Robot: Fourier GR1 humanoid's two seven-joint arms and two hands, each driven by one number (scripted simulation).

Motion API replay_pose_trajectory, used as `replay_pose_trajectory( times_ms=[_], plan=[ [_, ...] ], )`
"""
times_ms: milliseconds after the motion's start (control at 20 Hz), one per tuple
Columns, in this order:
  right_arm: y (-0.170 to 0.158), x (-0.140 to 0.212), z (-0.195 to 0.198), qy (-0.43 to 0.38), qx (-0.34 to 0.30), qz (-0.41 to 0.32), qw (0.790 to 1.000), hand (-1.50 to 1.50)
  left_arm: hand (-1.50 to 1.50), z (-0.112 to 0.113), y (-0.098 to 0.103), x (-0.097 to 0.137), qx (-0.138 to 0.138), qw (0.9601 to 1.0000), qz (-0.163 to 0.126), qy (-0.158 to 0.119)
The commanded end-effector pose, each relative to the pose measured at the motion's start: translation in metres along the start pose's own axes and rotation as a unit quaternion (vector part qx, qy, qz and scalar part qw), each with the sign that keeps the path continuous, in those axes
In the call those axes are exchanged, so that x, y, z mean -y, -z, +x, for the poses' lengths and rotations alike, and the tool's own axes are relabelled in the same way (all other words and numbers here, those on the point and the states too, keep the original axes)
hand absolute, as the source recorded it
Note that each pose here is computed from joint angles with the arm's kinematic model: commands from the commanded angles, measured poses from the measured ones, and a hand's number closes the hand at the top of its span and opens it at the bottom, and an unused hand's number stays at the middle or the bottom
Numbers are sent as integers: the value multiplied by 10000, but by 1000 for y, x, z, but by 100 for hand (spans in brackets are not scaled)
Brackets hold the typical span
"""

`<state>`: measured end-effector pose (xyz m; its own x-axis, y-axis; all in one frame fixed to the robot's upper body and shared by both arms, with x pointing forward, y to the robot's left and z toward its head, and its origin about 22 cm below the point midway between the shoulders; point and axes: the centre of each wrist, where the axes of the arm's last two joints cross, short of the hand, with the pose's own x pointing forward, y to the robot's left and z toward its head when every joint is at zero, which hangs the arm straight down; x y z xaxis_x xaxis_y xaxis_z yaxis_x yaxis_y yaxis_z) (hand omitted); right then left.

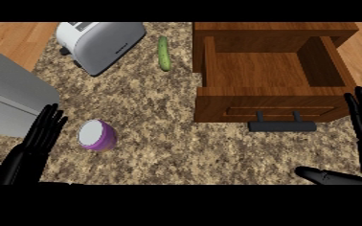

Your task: Pick up the can, place it into the drawer and close the drawer

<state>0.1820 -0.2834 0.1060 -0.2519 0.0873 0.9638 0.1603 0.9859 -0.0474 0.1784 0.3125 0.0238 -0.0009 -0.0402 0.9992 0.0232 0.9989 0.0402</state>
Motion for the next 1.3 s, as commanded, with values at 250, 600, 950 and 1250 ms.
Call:
replay_pose_trajectory(
  times_ms=[250, 600, 950, 1250],
  plan=[
    [-24, 14, 11, -129, 59, 42, 9999, -150, -150, -49, -13, -1, -192, 9994, 289, 91],
    [-11, 9, 11, 58, -33, -136, 9999, -150, -150, -104, 6, -10, -286, 9988, 385, 76],
    [-20, 21, 13, -24, 4, 15, 10000, -150, -150, -130, 17, -1, -467, 9979, 445, -32],
    [-21, 12, 25, -146, -21, -102, 9998, -150, -150, -138, 17, -9, -510, 9968, 613, -88]
  ],
)
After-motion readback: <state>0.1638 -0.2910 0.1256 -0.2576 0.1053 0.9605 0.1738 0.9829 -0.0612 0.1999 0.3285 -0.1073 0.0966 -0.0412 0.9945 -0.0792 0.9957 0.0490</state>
